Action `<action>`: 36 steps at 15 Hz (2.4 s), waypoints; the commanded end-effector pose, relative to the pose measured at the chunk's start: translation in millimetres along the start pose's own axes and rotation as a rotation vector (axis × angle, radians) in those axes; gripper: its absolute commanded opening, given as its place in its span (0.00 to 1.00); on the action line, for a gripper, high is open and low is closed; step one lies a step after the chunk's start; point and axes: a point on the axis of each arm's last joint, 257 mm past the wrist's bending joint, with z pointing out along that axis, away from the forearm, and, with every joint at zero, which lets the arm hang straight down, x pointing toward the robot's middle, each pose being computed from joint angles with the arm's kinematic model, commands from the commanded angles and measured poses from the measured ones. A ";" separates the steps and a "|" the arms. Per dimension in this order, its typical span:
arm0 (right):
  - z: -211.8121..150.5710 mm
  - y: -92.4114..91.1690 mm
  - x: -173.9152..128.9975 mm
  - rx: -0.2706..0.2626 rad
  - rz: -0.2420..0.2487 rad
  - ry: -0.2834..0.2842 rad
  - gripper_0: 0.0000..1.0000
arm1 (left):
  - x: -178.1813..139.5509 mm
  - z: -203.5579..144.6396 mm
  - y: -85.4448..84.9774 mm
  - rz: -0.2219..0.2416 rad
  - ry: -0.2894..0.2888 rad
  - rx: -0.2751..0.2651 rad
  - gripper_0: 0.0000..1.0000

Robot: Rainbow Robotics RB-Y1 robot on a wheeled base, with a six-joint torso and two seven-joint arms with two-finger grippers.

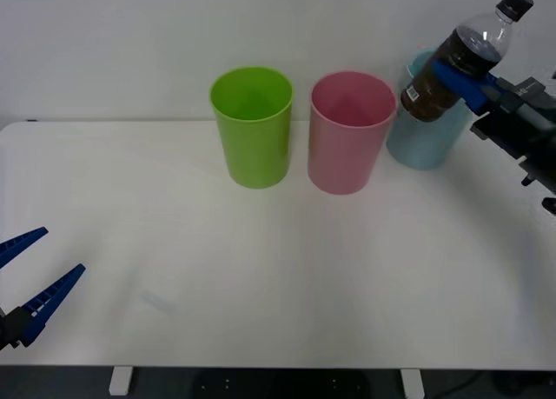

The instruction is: Grasp the object on the table and drop it into the matching bin: aluminum can to the light blue bin, PET bottle to the pink bin.

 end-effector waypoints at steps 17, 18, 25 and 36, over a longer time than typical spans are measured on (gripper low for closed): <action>113.6 -0.6 32.8 -0.092 -0.149 0.107 0.00 | 0.0 0.0 0.0 0.000 0.000 0.000 1.00; 116.1 0.8 35.1 -0.090 -0.155 0.108 0.00 | 0.0 0.0 0.0 0.000 0.000 0.000 1.00; 120.4 3.5 42.4 -0.085 -0.175 0.112 0.22 | 0.0 0.0 0.0 0.000 0.000 0.000 1.00; 97.5 3.0 44.1 -0.075 -0.191 0.089 1.00 | 0.0 0.0 0.0 0.000 0.000 0.000 1.00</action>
